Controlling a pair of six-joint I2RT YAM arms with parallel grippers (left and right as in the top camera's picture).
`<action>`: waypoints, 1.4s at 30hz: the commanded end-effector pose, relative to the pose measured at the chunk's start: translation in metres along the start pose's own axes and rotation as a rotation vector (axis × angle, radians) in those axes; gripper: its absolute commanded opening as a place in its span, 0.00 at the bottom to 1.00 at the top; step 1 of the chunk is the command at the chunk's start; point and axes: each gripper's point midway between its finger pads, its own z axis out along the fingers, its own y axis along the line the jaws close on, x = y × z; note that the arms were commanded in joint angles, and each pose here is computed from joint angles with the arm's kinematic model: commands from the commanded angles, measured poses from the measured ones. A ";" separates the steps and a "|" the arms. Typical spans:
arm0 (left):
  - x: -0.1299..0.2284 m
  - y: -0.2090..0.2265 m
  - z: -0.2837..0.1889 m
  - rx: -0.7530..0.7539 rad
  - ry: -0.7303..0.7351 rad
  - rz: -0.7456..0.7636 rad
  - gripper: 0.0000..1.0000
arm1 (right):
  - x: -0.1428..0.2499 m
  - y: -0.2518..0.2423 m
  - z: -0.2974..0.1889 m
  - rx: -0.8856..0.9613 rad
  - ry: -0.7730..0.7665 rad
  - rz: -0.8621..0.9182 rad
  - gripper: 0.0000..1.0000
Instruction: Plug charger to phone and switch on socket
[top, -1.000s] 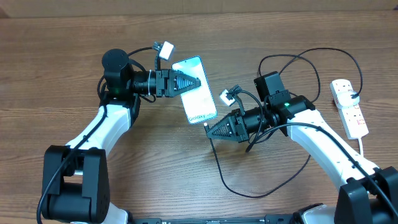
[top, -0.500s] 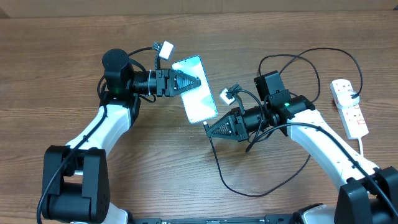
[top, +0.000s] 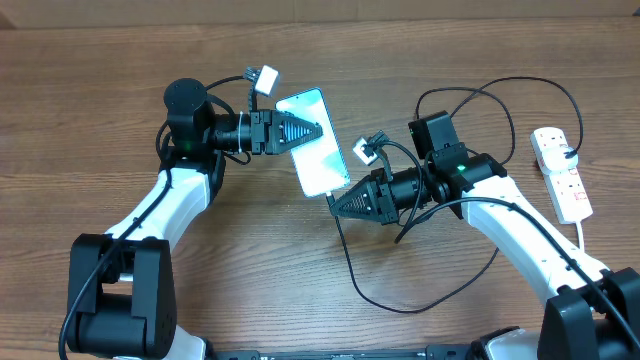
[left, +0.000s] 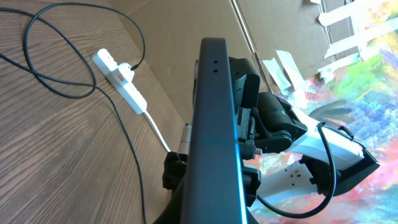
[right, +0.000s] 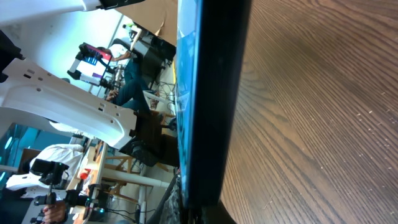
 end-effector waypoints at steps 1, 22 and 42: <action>0.001 0.000 0.001 0.002 0.003 0.012 0.04 | -0.002 0.007 0.000 -0.022 -0.005 -0.016 0.04; 0.013 -0.007 0.000 0.043 0.073 0.028 0.04 | -0.022 0.001 -0.006 -0.004 -0.062 -0.029 0.04; 0.018 -0.010 0.000 0.063 0.101 0.061 0.04 | -0.028 -0.004 -0.016 0.014 -0.093 -0.021 0.04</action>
